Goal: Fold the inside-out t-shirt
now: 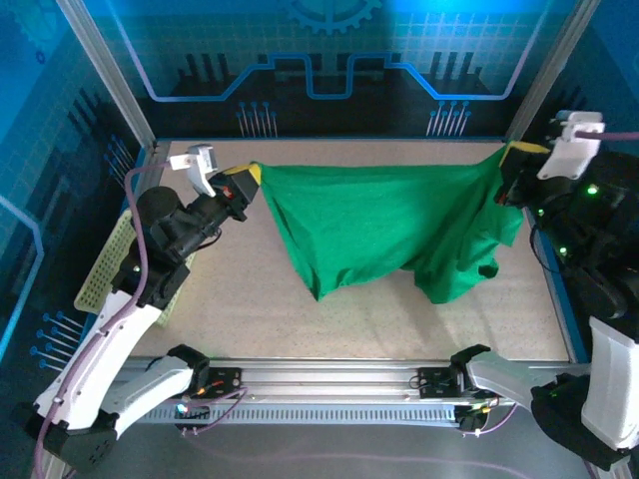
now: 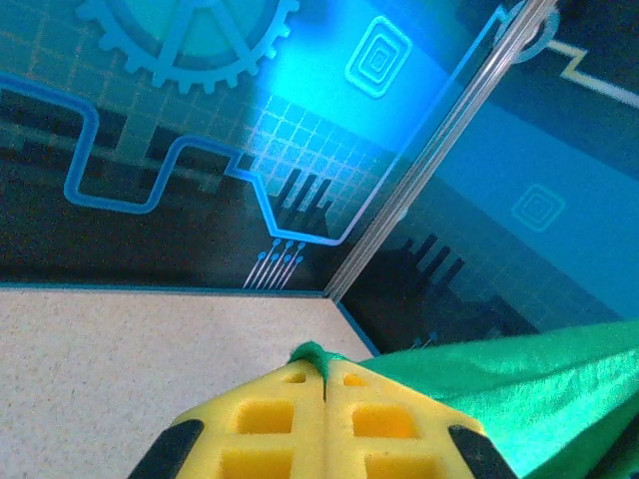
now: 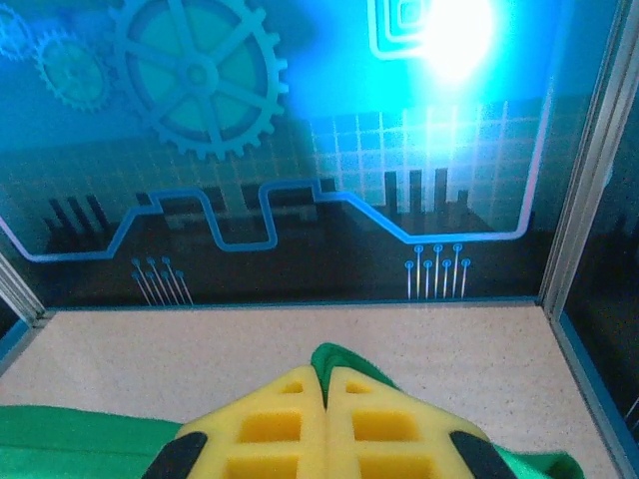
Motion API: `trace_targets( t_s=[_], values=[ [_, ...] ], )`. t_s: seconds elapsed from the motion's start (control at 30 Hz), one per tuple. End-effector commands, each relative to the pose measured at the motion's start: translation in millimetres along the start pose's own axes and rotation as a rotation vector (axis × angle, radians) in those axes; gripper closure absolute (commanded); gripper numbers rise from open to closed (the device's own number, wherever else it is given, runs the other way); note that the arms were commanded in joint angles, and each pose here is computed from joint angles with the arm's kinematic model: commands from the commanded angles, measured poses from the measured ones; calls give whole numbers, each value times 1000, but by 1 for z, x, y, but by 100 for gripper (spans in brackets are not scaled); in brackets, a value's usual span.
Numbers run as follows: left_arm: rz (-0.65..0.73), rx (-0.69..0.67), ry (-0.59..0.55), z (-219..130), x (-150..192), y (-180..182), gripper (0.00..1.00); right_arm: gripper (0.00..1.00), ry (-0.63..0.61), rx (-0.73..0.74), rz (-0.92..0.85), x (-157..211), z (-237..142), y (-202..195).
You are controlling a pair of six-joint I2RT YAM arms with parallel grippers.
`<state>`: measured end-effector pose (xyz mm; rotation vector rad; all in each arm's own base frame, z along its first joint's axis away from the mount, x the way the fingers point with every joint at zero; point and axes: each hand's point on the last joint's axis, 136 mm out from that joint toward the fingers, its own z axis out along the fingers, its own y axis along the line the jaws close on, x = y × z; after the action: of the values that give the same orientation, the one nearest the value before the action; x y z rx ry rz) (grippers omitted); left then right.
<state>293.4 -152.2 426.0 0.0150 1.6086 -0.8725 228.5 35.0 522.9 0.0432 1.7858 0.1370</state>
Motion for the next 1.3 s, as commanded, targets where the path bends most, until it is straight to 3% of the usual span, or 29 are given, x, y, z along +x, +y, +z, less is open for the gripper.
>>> trace_targets(
  t_s=[0.0, 0.17, 0.33, 0.53, 0.73, 1.0, 1.27],
  values=[
    [-2, -124, 111, 13, 38, 40, 100, 100, 120, 3, -6, 49, 38, 4],
    [-81, -289, 290, 35, 99, 99, 100, 100, 296, 66, 3, 132, 86, -6],
    [-193, -362, 373, 40, 129, 135, 100, 100, 362, 87, 58, 157, 106, -21],
    [-203, -294, 225, 28, 87, 120, 100, 100, 287, 67, 63, 116, 90, -26],
    [-132, -141, 65, 7, 25, 67, 100, 100, 149, 28, 53, 58, 49, -19],
    [-70, 66, -50, -29, -26, -2, 100, 100, -67, -65, 69, -10, -31, -6],
    [-21, 167, -119, -66, -55, -44, 100, 100, -222, -180, 63, -46, -93, 10]
  ],
)
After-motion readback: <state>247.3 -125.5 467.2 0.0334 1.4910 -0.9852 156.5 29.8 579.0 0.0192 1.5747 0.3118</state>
